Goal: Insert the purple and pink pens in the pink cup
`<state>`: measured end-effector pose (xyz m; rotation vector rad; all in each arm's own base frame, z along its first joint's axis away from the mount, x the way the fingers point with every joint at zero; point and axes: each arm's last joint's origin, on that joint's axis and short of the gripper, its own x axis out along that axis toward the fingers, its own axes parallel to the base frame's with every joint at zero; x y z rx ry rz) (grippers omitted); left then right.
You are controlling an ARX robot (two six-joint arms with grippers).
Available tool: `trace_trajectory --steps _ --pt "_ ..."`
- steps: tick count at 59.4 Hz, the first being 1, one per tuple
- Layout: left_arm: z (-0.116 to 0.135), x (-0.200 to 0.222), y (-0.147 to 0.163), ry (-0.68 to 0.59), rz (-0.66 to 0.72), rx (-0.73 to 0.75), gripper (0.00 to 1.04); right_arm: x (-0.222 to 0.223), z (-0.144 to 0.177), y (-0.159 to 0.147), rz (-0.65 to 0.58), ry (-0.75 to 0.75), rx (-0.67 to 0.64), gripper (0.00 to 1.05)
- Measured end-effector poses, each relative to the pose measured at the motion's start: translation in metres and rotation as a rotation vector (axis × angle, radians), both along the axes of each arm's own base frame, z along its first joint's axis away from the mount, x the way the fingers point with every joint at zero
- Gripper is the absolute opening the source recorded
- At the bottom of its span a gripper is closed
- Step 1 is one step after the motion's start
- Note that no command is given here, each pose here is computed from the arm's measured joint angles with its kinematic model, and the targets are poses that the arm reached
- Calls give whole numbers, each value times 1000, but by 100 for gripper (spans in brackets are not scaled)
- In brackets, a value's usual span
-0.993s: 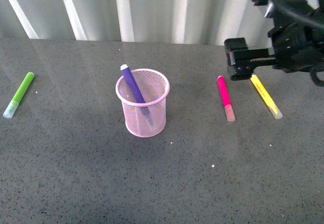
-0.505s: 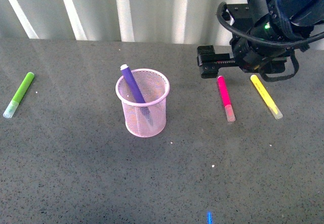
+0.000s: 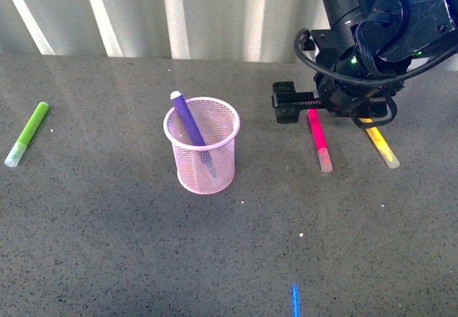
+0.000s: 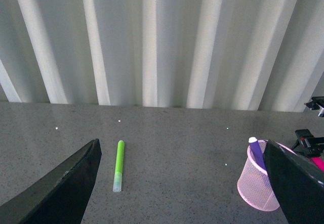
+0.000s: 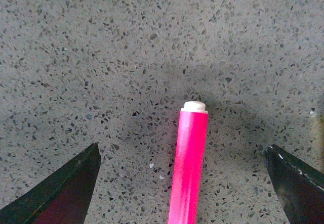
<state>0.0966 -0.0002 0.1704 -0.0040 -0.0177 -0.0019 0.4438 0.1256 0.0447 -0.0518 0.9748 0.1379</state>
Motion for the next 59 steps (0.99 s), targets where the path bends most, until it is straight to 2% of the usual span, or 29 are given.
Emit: trace_trajectory --steps 24,32,45,49,54,59 --pt "0 0 0 0 0 0 98 1 -11 0 -23 19 12 97" --pt "0 0 0 0 0 0 98 2 -13 1 -44 28 13 69" --pt "0 0 0 0 0 0 98 2 -14 0 -47 16 34 40" --pt "0 0 0 0 0 0 98 1 -16 -2 -52 8 45 28" --pt "0 0 0 0 0 0 98 1 -16 -7 -56 -7 62 16" --pt "0 0 0 0 0 0 98 -1 -16 -10 -50 -31 79 12"
